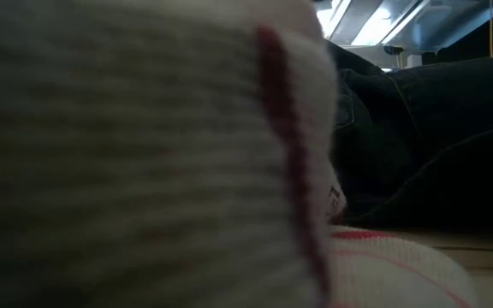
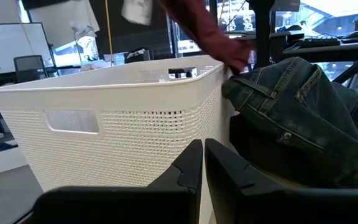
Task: Sort clothes
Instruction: Put the red underwear into the white laundry organizer, then put the pink underwear into the white laundry organizer
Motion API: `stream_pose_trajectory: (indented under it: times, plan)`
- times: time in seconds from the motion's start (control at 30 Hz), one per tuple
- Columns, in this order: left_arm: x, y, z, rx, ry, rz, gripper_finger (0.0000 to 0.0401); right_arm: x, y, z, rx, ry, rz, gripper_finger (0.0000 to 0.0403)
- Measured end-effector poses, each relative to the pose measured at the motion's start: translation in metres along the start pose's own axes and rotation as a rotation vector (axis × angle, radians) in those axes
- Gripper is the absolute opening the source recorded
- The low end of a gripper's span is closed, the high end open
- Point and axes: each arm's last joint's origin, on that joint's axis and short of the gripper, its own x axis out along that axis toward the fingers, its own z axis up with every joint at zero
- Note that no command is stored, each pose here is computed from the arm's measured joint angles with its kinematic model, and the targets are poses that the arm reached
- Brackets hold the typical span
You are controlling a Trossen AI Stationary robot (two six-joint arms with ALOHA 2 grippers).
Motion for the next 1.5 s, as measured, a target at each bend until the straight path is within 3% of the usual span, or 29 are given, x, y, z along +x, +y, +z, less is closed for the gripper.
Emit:
stream_pose_trajectory:
  times: [0.3,0.67,0.87,1.07,1.27,1.37,1.5]
  plan:
    - [0.0,0.0,0.0,0.012,0.0,0.0,0.0013,-0.014,-0.02,0.02,0.168,-0.097,0.038,0.0015]
    - [0.0,0.0,0.0,0.01,0.0,0.0,0.0013,0.025,0.024,-0.01,0.093,0.091,0.29,0.0021]
    - [0.0,0.0,0.0,0.01,0.0,0.0,0.0013,0.041,0.051,-0.03,0.019,0.168,0.318,0.009]
    - [0.0,0.0,0.0,0.007,0.0,0.0,0.0013,0.042,0.056,-0.034,-0.065,0.19,0.374,0.0185]
    - [0.0,0.0,0.0,0.009,0.0,0.0,0.0013,0.01,0.051,-0.022,-0.098,0.162,0.579,0.0242]
    - [0.0,0.0,0.0,0.01,0.0,0.0,0.0013,-0.016,0.064,-0.026,-0.154,0.162,0.749,0.0253]
    - [0.0,0.0,0.0,0.007,0.0,0.0,0.0013,-0.053,0.085,-0.039,-0.223,0.157,0.887,0.0254]
